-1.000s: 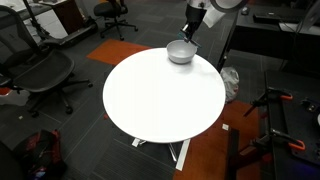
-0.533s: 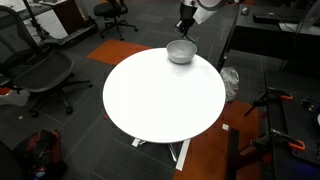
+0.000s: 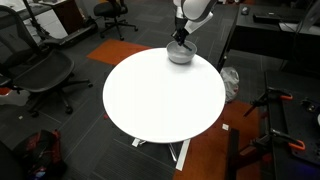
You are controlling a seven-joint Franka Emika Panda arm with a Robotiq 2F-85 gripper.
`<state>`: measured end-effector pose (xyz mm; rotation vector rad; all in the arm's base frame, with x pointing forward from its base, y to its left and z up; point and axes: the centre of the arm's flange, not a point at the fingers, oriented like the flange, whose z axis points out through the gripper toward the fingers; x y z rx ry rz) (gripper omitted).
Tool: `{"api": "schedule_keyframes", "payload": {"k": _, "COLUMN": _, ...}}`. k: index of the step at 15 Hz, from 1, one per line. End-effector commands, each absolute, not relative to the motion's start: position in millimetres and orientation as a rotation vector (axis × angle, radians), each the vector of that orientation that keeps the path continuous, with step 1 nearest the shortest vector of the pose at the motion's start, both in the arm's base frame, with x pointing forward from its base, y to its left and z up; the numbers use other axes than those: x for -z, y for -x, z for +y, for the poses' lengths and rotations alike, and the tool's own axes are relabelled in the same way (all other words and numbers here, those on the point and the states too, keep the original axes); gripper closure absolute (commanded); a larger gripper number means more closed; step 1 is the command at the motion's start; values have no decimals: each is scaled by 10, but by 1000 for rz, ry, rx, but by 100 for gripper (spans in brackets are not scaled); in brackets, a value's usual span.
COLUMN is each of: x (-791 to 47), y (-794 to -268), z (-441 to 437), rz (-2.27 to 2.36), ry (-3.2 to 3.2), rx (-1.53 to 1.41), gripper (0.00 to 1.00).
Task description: Put the marker inside the white bowl
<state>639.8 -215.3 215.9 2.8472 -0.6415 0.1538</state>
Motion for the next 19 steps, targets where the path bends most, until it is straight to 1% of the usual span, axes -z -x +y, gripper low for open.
{"api": "schedule_keyframes", "payload": {"k": 1, "x": -2116, "y": -6587, "z": -2231, "rz": -658, "ry": -2859, "rx": -112, "gripper": 50}}
{"api": "schedule_keyframes", "payload": {"k": 2, "x": -2102, "y": -6599, "z": -2238, "rz": -660, "ry": -2859, "rx": -105, "gripper": 42}}
{"api": "schedule_keyframes", "payload": {"k": 7, "x": -2089, "y": -6634, "z": -2265, "rz": -670, "ry": -2859, "rx": -97, "gripper": 5}}
{"api": "schedule_keyframes", "payload": {"k": 8, "x": -2094, "y": -6639, "z": -2271, "rz": -672, "ry": -2859, "rx": -98, "gripper": 1}}
{"api": "schedule_keyframes", "payload": {"k": 19, "x": -2060, "y": -6586, "z": -2244, "rz": -670, "ry": -2849, "rx": -116, "gripper": 0}}
